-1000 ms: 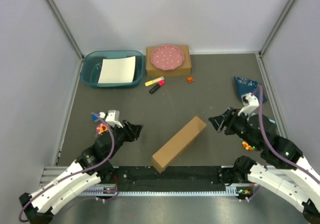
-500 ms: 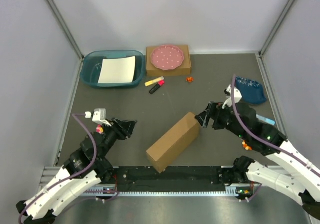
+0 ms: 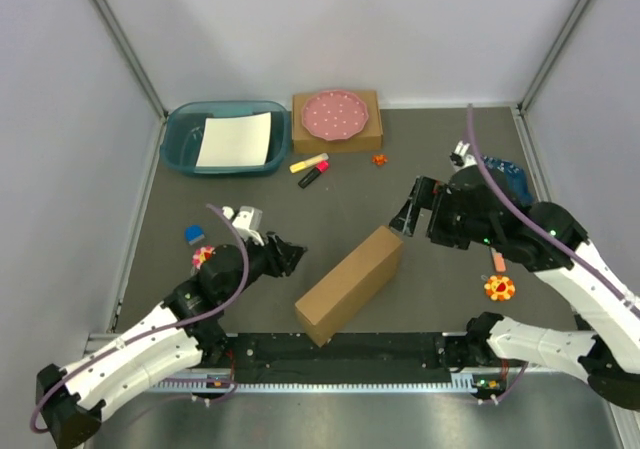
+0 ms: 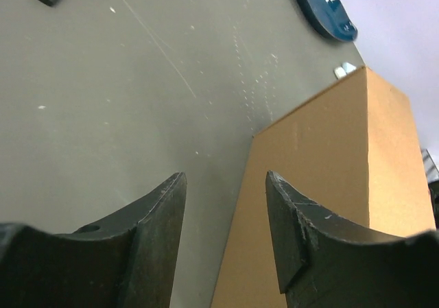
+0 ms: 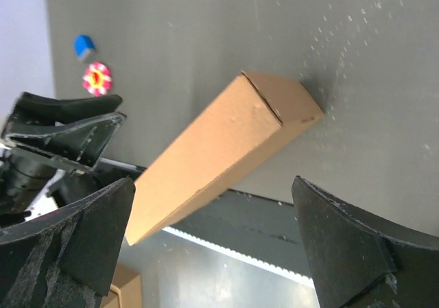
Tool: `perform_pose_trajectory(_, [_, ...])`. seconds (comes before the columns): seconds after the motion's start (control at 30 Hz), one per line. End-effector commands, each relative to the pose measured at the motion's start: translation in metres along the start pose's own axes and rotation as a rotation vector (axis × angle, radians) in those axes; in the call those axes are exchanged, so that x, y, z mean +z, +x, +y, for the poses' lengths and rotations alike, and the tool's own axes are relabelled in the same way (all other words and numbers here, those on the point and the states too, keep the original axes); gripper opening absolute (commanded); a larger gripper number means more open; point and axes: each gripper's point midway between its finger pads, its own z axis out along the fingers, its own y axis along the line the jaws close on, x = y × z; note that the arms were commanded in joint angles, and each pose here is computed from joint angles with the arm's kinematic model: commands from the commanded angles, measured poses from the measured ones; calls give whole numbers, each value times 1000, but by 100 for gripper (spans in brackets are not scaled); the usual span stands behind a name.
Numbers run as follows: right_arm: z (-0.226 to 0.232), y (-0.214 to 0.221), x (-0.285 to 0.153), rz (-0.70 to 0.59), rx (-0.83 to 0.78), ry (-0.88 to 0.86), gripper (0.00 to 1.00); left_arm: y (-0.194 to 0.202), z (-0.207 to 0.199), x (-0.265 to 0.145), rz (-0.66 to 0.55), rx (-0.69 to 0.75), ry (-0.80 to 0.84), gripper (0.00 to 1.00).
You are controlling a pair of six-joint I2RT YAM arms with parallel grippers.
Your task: Fold the paper box
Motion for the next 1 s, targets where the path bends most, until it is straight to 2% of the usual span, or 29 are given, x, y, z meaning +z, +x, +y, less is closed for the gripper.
perform_pose_trajectory(0.0, [-25, 22, -6, 118, 11, 139, 99, 7, -27, 13, 13, -36, 149, 54])
perform_pose_trajectory(0.07, [-31, 30, -4, 139, 13, 152, 99, 13, -21, 14, 25, -37, 127, 54])
perform_pose_trajectory(0.17, [-31, 30, 1, 126, 18, 143, 99, 8, -6, 6, -26, -54, 64, 53])
perform_pose_trajectory(0.23, [-23, 26, 8, 106, -16, 96, 99, -12, 4, -5, -112, -68, 5, 54])
perform_pose_trajectory(0.27, [-18, 22, 11, 90, -33, 70, 99, -12, 13, -11, -114, -65, -36, 54])
perform_pose_trajectory(0.33, [-5, 9, 19, 15, -84, -8, 99, -38, 14, -27, -213, -75, -55, 54])
perform_pose_trajectory(0.37, [1, 9, 22, 0, -100, -53, 96, -42, 16, -33, -226, -70, -62, 53])
perform_pose_trajectory(0.4, [24, -7, 25, -78, -108, -159, 94, -53, 11, -40, -258, -65, -48, 53])
perform_pose_trajectory(0.43, [22, 1, 33, -86, -118, -197, 90, -63, 7, -48, -292, -70, -27, 52])
perform_pose_trajectory(0.47, [35, 1, 34, -99, -118, -273, 81, -66, 4, -51, -299, -68, -15, 52])
perform_pose_trajectory(0.53, [48, 1, 49, -126, -114, -347, 70, -72, -1, -54, -299, -62, -5, 51])
perform_pose_trajectory(0.57, [53, 9, 55, -86, -122, -377, 62, -70, -3, -53, -284, -60, -1, 50])
perform_pose_trajectory(0.6, [53, 15, 63, -55, -133, -374, 58, -69, -5, -52, -264, -66, 0, 50])
perform_pose_trajectory(0.7, [40, 41, 91, 52, -144, -324, 48, -54, -5, -42, -187, -77, -8, 48])
perform_pose_trajectory(0.73, [23, 55, 100, 88, -141, -275, 39, -48, -4, -38, -165, -82, -16, 48])
perform_pose_trajectory(0.77, [16, 60, 97, 90, -131, -267, 36, -41, -3, -35, -144, -98, -16, 47])
perform_pose_trajectory(0.83, [-12, 80, 99, 116, -107, -213, 32, -35, -4, -33, -125, -111, -5, 47])
perform_pose_trajectory(0.97, [-60, 115, 71, 130, -30, -186, 31, -16, 1, -28, -82, -131, -2, 47])
